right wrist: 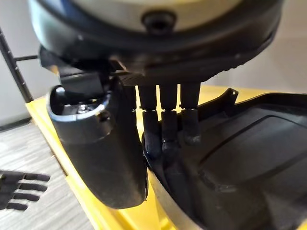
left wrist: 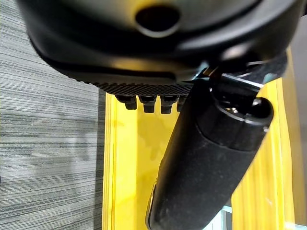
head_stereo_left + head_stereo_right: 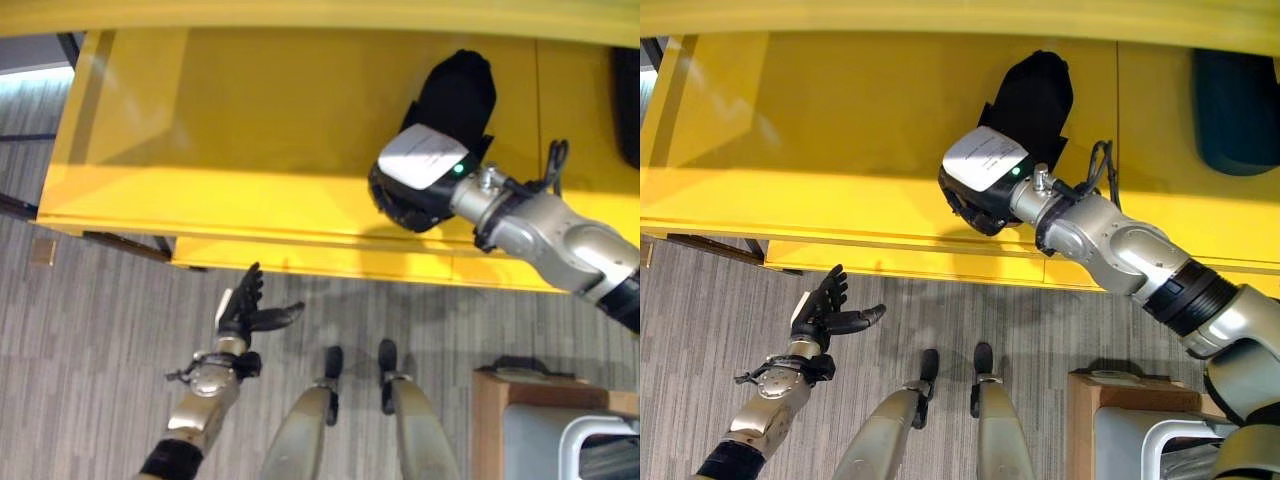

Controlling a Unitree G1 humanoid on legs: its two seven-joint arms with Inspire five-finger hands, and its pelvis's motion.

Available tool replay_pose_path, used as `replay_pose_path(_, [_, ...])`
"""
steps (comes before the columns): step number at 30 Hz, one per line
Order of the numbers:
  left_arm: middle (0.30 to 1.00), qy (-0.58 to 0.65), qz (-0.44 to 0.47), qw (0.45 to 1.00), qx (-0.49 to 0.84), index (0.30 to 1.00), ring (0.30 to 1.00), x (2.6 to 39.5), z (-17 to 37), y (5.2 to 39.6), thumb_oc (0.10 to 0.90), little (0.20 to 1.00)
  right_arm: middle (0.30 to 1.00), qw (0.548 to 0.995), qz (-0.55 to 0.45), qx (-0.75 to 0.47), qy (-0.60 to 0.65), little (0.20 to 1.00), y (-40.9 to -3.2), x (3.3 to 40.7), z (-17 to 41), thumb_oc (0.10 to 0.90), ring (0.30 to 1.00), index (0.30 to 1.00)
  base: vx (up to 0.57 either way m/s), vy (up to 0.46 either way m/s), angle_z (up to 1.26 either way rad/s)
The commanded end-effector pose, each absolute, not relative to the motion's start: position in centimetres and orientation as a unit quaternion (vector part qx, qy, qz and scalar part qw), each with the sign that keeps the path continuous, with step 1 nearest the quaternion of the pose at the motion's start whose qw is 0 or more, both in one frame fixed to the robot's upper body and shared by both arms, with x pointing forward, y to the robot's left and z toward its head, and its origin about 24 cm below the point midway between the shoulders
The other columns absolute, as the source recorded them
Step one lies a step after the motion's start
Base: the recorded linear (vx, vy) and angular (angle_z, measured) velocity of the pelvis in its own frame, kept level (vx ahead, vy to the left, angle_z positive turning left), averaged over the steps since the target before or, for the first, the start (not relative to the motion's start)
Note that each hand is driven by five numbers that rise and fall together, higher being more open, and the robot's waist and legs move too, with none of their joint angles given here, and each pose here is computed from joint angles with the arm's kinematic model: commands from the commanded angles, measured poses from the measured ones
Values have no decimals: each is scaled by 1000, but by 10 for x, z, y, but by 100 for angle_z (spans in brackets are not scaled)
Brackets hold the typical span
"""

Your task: Move parts from the plastic box to the shelf.

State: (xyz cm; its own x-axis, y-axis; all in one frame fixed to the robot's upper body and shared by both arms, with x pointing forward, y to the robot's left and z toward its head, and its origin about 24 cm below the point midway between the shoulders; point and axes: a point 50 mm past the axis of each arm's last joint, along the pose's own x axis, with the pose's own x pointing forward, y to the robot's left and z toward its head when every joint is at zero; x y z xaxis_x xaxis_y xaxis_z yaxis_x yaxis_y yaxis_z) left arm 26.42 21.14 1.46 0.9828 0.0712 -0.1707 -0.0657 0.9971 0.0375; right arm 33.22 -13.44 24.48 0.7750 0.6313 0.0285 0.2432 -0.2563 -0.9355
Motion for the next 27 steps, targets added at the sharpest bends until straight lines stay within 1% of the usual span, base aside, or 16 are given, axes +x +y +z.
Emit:
replay_pose_path(1, [1000,30,20,999,18,1000,1000,261,34,217,900,1000,300,486,139,-783,-361,300,-122,316,294,400,300,300,0,0,0])
replay_pose_path(10, [1000,30,14,999,22,1000,1000,261,35,216,900,1000,300,448,151,-815,-334,300,-131,316,288,400,300,300,0,0,0])
replay_pose_path(11, [1000,31,14,999,24,1000,1000,261,34,216,900,1000,300,434,151,-824,-331,300,-132,316,288,400,300,300,0,0,0])
replay_pose_path(16, [1000,30,14,999,27,1000,1000,261,35,217,900,1000,300,408,148,-838,-332,300,-132,315,292,400,300,300,0,0,0])
replay_pose_path(27, [1000,29,14,999,28,1000,1000,261,36,218,900,1000,300,375,126,-862,-317,300,-143,317,299,400,300,300,0,0,0])
